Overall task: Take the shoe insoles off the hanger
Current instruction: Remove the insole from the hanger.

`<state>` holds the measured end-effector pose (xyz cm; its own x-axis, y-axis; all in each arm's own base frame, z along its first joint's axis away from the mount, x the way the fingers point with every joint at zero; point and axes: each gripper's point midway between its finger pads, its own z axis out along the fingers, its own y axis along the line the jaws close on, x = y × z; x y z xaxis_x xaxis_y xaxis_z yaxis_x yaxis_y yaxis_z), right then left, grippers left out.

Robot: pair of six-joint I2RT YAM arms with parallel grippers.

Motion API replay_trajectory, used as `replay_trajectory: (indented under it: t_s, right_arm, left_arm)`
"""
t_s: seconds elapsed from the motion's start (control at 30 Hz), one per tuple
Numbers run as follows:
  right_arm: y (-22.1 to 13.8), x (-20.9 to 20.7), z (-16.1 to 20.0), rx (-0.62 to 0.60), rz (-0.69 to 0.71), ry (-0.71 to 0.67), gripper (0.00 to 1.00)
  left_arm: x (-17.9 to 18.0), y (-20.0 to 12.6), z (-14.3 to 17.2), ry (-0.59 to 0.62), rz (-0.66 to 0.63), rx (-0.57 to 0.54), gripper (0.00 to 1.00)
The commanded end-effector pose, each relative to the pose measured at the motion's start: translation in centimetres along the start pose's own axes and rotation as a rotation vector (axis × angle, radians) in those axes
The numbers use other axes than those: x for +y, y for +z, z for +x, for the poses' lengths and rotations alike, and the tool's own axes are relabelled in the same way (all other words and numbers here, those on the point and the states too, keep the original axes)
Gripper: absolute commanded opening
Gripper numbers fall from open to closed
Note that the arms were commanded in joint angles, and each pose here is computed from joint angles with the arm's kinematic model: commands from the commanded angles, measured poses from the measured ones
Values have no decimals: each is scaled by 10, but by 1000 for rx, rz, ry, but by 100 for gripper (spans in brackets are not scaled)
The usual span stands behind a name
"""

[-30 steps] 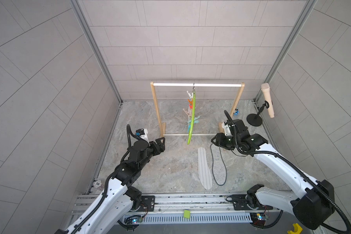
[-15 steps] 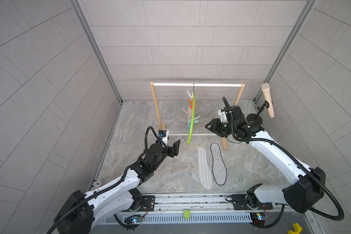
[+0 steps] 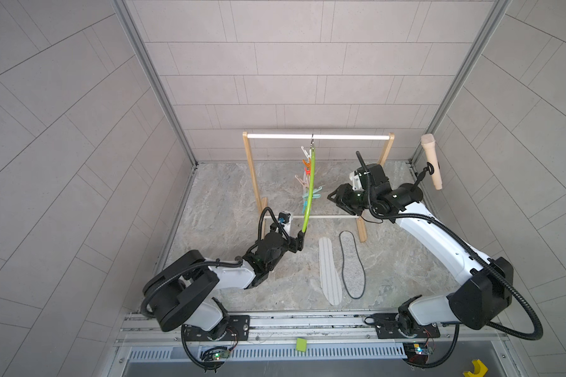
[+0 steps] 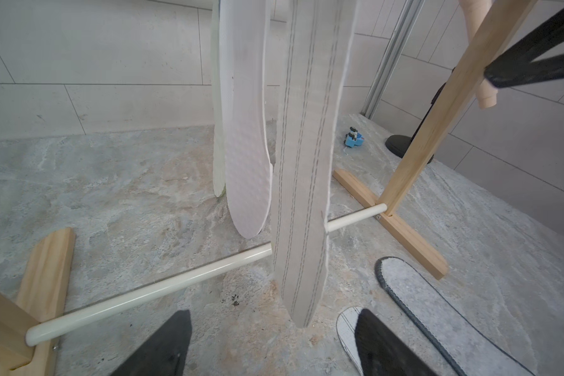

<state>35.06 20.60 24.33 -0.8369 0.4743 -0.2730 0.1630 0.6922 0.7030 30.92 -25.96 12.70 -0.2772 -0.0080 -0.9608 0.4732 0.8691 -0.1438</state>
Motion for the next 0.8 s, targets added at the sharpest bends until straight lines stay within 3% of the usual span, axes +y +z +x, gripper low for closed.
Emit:
replay_trajectory:
  t_s: [0.0,0.43,0.77]
  right_arm:
    - [1,-3,-1,3,21,35,50]
    - [2,3,-4,7,14,42,50]
    - [-1,24,-12,5,-35,43,50]
  left_arm:
    - [-18,10,-40,-39,61,-146,82]
    - [-16,45,-34,-46,1,-145,77]
    - [2,52,-47,-22,-103,-178,53]
